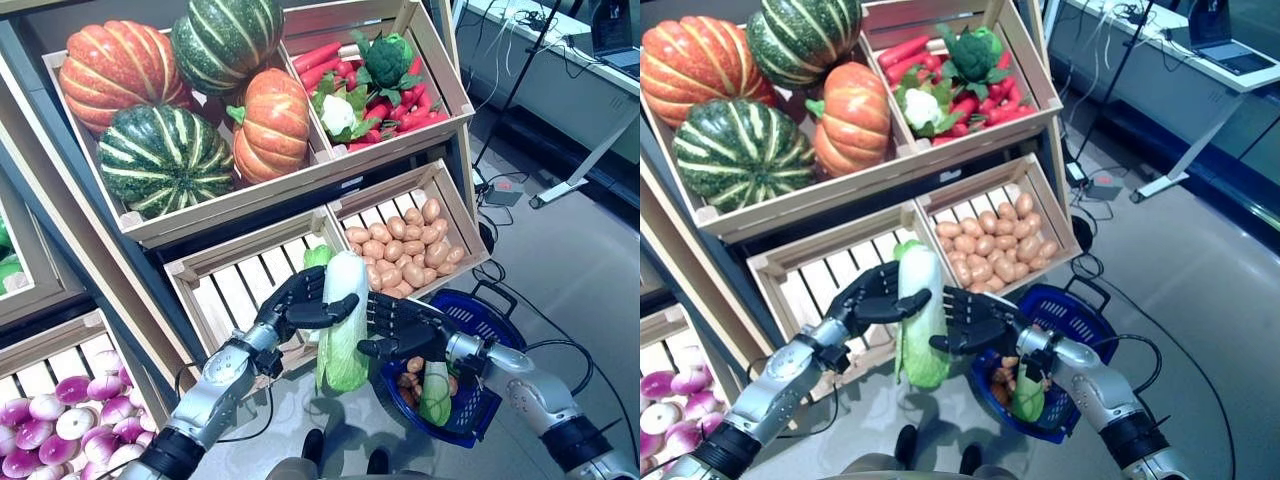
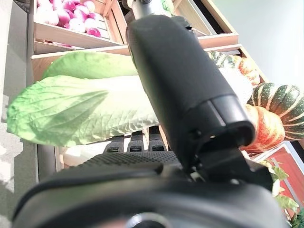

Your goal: Put vegetables into the basket

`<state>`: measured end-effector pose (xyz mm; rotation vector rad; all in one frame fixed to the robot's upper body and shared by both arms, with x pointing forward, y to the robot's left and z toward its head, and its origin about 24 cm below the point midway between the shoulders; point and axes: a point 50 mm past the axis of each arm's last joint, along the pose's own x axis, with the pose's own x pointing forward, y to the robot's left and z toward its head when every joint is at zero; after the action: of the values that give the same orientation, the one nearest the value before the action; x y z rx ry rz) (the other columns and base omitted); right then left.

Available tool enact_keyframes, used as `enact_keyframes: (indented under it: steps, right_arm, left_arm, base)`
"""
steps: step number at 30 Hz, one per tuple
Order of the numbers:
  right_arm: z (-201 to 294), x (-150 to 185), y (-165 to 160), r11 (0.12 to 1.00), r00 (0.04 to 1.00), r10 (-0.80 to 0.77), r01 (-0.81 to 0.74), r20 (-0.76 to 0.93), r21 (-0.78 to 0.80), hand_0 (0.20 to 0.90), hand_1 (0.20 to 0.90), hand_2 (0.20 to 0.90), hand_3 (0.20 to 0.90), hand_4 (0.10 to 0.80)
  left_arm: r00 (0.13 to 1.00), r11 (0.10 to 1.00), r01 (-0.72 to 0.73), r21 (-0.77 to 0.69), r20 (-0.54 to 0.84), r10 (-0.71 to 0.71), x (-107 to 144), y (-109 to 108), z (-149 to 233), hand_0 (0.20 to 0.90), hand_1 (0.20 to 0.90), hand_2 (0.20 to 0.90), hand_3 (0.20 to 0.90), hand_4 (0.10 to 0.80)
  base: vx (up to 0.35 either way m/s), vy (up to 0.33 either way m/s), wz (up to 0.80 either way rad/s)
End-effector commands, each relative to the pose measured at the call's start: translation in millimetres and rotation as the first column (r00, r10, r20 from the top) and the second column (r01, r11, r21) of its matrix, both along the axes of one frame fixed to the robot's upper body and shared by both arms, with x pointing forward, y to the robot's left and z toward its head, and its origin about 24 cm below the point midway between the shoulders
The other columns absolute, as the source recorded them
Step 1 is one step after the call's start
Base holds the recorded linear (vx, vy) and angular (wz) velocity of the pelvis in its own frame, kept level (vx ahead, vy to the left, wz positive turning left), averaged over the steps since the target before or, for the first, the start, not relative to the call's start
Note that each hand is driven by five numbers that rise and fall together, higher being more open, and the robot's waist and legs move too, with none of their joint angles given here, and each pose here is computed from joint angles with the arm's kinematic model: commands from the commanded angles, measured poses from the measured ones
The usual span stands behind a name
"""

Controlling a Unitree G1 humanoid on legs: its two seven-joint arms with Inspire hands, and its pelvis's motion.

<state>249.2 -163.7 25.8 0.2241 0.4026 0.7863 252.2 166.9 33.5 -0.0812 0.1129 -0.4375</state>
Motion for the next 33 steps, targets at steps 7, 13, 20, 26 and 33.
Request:
enact_keyframes:
  steps: [7,13,20,26,33]
  right_arm:
    - [2.7,-14.7,29.3,0.972,0.981,0.183,-0.17,-0.065,0.161,0.9,0.9,0.9,0.9,0.8]
    - [-9.3,-16.6,28.0,0.983,0.985,0.088,-0.063,-0.148,0.17,0.9,0.9,0.9,0.9,0.8]
    - [-23.5,-21.1,23.1,0.991,0.976,0.035,-0.006,-0.216,0.134,0.9,0.9,0.9,0.9,0.8]
    - [-28.4,-22.4,23.2,0.993,0.967,0.023,0.008,-0.253,0.119,0.9,0.9,0.9,0.9,0.8]
    - [-31.2,-26.3,30.1,0.99,0.958,0.087,-0.053,-0.273,0.133,0.9,0.9,0.9,0.9,0.8]
  left_arm:
    - [0.921,0.964,0.097,-0.248,0.39,0.008,14.8,-22.7,81.0,0.3,0.3,0.3,0.3,0.4]
    - [0.894,0.947,0.114,-0.301,0.447,0.034,10.6,-22.6,90.0,0.3,0.3,0.3,0.3,0.4]
    - [0.864,0.921,0.145,-0.36,0.5,0.059,6.9,-23.1,102.0,0.3,0.3,0.3,0.3,0.4]
    - [0.865,0.908,0.161,-0.387,0.498,0.059,6.4,-26.9,104.2,0.3,0.3,0.3,0.3,0.4]
    - [0.894,0.862,0.211,-0.462,0.448,0.021,5.8,-34.2,101.0,0.3,0.3,0.3,0.3,0.4]
  base:
    - [0.0,0.0,0.0]
    - [0.0,0.0,0.0]
    - [0.0,0.0,0.0]
    - [0.0,0.0,0.0]
    - [0.0,0.0,0.0]
